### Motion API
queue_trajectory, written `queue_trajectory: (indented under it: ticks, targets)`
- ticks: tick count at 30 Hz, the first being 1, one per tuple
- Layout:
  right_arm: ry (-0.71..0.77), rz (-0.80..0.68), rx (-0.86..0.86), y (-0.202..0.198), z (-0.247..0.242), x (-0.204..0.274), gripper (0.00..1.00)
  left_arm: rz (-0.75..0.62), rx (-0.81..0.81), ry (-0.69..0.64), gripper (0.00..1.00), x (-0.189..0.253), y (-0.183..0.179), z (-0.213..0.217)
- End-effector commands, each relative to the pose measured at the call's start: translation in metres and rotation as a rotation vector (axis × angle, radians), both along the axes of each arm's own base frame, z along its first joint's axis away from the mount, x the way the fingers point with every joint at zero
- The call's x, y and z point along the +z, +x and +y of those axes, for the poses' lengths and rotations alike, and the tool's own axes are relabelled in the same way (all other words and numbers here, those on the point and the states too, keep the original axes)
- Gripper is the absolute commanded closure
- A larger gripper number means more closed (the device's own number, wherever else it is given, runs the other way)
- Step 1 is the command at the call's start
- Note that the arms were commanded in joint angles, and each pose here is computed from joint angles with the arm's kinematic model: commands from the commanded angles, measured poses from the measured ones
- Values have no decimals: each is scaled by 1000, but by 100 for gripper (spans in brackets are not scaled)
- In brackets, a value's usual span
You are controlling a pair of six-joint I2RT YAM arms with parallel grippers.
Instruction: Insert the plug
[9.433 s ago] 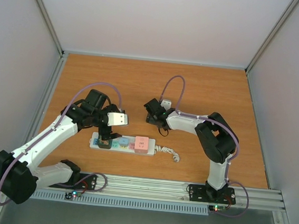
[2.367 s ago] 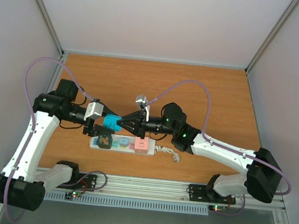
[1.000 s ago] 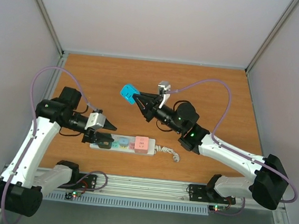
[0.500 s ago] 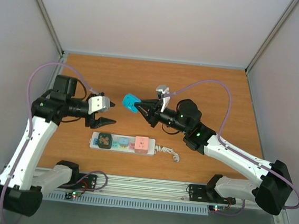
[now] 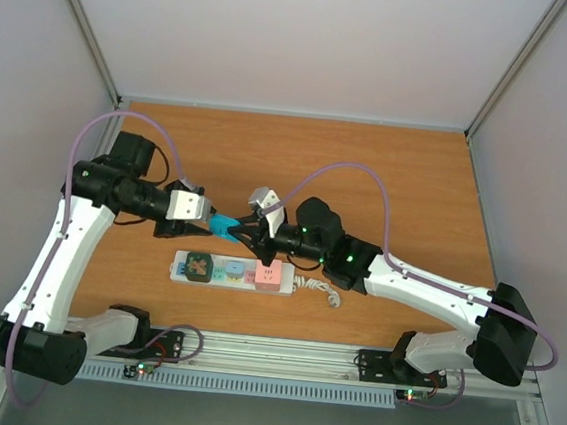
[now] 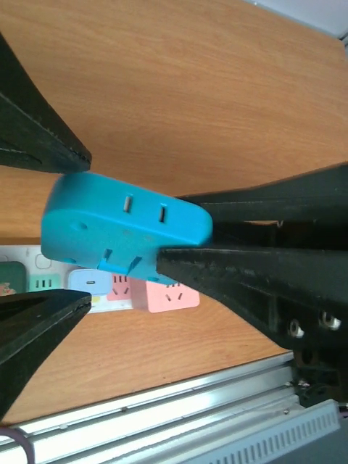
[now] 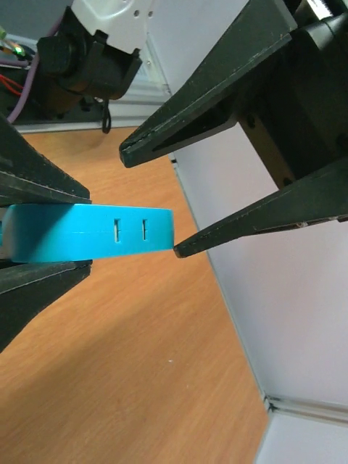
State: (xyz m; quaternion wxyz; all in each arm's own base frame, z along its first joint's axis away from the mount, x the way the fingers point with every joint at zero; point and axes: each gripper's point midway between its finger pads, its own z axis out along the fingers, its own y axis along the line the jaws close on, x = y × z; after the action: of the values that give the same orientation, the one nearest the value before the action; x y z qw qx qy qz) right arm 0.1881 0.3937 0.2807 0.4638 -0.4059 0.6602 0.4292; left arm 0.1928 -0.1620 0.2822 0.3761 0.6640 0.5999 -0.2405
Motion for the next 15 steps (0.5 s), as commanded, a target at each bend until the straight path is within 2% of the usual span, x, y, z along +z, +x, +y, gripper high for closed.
queue_trajectory:
  ticks: [1, 4, 7, 9, 11, 14, 15]
  targets:
    - [-26, -66, -6, 4, 11, 10, 99, -48, -49, 21, 56, -10, -10, 1]
    - [-33, -79, -6, 3, 14, 10, 99, -37, -53, 51, 57, -21, -12, 4]
    - [-51, -84, -6, 4, 17, 7, 99, -27, -59, 77, 69, -29, -11, 6]
    - [-61, -84, -4, 5, 20, 5, 99, -27, -57, 85, 71, -32, -10, 7]
    - [-66, -86, -1, 4, 22, 5, 99, -35, -52, 83, 67, -33, -7, 6]
    - [-73, -99, 7, 2, 26, 5, 99, -21, -51, 93, 52, -40, -5, 6]
    - [-77, -100, 9, 2, 27, 5, 99, -11, -49, 101, 51, -42, -5, 7]
